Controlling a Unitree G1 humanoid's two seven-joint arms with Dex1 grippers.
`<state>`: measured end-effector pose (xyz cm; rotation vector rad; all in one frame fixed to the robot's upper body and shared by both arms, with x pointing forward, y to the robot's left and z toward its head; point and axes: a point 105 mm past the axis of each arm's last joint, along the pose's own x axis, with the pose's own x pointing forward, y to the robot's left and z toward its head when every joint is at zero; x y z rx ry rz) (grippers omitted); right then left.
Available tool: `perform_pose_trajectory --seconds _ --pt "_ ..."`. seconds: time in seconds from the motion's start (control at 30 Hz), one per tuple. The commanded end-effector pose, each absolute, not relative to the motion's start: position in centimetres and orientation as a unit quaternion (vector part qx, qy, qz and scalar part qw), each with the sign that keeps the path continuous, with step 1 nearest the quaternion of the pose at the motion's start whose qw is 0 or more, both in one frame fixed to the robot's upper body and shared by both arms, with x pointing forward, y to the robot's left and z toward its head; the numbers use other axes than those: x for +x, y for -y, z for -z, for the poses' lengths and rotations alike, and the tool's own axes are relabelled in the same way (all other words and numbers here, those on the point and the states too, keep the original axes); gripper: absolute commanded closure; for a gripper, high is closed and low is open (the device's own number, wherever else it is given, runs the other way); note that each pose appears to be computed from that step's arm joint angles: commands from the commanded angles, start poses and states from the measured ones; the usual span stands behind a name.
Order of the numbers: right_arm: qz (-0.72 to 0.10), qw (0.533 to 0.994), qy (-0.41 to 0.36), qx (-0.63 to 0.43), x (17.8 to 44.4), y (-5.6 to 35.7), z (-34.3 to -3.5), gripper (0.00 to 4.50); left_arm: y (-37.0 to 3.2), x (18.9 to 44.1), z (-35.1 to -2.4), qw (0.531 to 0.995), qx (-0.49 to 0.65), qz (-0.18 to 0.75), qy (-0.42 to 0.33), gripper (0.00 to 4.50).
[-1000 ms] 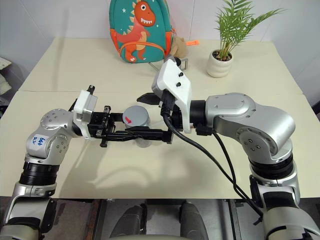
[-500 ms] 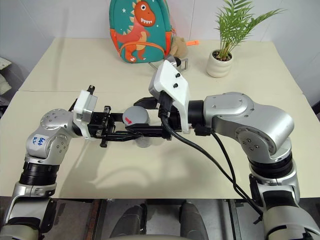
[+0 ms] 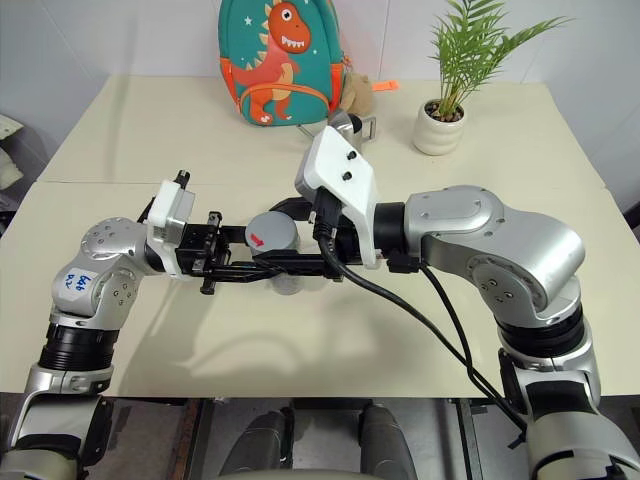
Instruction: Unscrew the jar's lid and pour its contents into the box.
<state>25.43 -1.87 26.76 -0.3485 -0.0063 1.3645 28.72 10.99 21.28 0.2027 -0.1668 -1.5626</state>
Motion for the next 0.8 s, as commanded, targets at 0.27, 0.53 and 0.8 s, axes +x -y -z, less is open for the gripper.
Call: perform_pose_trajectory --seconds 0.27,0.53,0.8 --pt "-0.633 0.752 0.037 -0.177 24.69 1.9 -28.22 1.21 -10.83 28.56 -22.21 0.699 0.104 0.701 0.091 2.66" --pt "-0.638 0.749 0.04 -0.175 24.54 1.89 -28.26 1.78 -10.8 28.61 -22.15 0.7 0.104 0.701 0.091 2.66" --pt "-0.638 0.749 0.043 -0.175 24.52 1.95 -28.46 1.94 -10.87 28.66 -22.0 0.701 0.104 0.7 0.089 2.66"
